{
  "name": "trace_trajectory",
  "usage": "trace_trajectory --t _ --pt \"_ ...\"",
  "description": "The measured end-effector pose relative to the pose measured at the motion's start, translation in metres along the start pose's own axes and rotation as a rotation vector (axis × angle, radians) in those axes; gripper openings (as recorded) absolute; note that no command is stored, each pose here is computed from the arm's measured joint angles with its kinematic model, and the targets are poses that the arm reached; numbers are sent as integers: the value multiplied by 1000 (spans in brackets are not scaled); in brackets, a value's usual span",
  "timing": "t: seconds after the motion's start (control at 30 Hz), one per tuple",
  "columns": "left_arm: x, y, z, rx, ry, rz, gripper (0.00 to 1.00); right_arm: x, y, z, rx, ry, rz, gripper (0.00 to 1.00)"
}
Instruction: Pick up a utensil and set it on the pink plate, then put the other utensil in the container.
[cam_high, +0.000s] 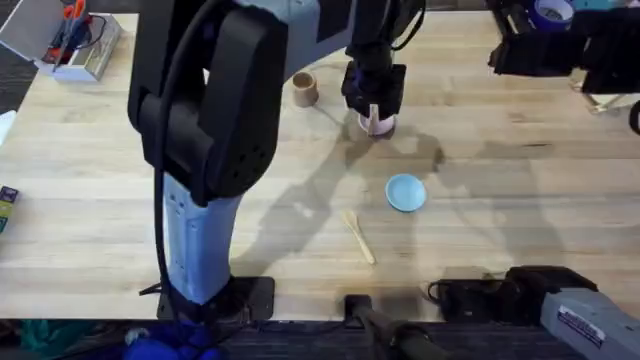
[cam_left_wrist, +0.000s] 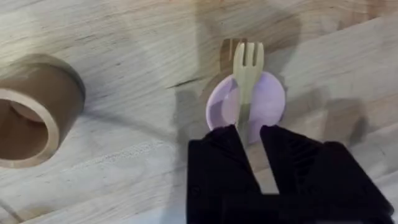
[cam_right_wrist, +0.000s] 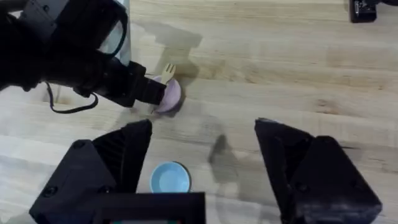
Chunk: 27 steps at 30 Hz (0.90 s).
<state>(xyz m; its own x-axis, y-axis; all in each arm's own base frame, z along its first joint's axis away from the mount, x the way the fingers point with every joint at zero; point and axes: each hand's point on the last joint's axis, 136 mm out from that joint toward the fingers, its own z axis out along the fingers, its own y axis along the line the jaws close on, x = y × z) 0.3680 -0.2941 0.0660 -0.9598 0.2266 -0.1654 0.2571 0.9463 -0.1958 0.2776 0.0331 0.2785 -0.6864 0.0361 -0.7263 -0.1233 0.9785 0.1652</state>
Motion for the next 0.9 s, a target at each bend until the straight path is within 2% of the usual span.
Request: trace_trajectory --t 0.1,0.2,0.27,0.33,0.37,0.47,0.9 --pt "0 0 0 0 -1 0 274 0 0 0 0 0 0 995" --pt "0 0 0 1 -1 0 409 0 0 0 0 1 0 996" --pt "0 0 0 1 -2 2 582 0 0 0 0 0 0 996" --pt "-1 -1 0 3 -4 1 866 0 0 0 0 0 0 996" --pt "-1 -1 0 4 -3 0 959 0 0 0 0 0 0 996" --pt "-1 -1 0 5 -3 1 994 0 0 0 0 0 0 996" --pt "2 2 -2 -14 14 -2 995 0 0 0 0 0 0 995"
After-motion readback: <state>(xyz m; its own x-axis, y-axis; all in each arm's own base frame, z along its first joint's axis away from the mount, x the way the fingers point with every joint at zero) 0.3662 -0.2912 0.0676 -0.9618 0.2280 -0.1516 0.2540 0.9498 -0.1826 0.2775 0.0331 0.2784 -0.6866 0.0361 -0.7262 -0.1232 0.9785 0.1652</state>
